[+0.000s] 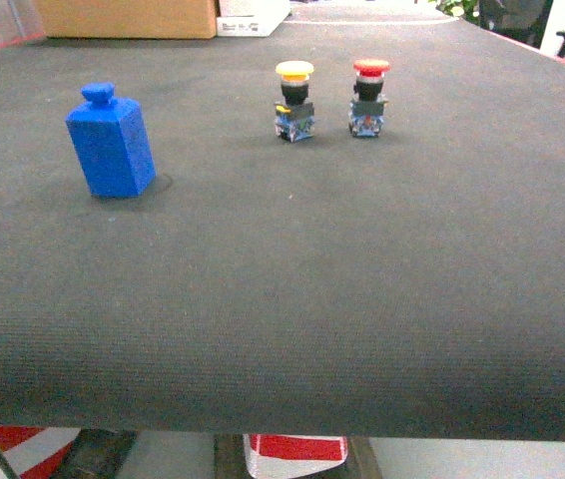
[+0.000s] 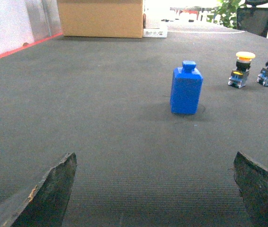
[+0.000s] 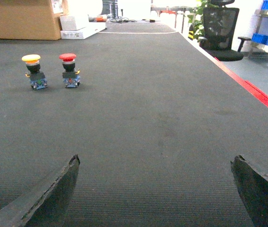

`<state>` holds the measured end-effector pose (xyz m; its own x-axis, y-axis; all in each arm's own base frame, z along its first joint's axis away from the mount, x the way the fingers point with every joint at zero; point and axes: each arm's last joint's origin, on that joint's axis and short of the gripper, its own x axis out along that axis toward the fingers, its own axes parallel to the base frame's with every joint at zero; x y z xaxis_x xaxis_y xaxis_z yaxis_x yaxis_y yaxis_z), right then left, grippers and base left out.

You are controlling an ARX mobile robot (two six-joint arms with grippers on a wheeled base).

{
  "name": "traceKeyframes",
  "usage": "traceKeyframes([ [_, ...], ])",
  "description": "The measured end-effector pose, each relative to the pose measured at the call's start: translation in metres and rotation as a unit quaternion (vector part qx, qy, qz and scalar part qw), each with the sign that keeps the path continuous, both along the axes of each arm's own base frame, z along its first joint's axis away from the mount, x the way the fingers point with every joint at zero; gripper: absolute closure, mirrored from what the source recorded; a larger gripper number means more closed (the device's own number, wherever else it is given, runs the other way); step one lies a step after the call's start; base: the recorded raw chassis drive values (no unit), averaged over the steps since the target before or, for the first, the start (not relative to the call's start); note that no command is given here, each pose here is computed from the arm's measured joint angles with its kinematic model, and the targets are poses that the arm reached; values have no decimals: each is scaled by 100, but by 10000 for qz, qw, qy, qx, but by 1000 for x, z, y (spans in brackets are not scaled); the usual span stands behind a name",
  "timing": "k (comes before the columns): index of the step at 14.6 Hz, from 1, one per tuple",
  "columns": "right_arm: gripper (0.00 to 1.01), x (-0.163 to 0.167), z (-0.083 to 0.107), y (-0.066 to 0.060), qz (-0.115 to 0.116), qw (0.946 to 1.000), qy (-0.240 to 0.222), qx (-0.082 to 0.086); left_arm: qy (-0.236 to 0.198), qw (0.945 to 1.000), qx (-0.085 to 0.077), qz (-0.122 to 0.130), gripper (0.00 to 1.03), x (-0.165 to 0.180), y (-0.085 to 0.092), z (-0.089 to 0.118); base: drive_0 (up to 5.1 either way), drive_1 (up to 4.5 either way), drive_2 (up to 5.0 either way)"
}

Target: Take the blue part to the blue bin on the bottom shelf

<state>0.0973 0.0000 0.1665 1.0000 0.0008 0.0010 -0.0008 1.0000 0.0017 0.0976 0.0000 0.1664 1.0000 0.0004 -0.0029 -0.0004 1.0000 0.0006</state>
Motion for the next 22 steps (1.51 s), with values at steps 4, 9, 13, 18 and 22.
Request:
traceKeyframes([
  [4,3,0,0,0,-4,10000,-8,6,0,10000,-2,0,5,0,0,0,0,0,0],
  [9,3,0,0,0,-4,10000,-15,6,8,10000,0,-4,5,0,0,0,0,0,0],
  [13,3,0,0,0,-4,10000,-4,4,2,10000,-2,-4,5,0,0,0,0,0,0],
  [18,3,0,0,0,-4,10000,-4,4,2,10000,0,-4,5,0,0,0,0,0,0],
  [22,3,0,0,0,-4,10000,-4,4,2,10000,0,-4,5,0,0,0,0,0,0],
])
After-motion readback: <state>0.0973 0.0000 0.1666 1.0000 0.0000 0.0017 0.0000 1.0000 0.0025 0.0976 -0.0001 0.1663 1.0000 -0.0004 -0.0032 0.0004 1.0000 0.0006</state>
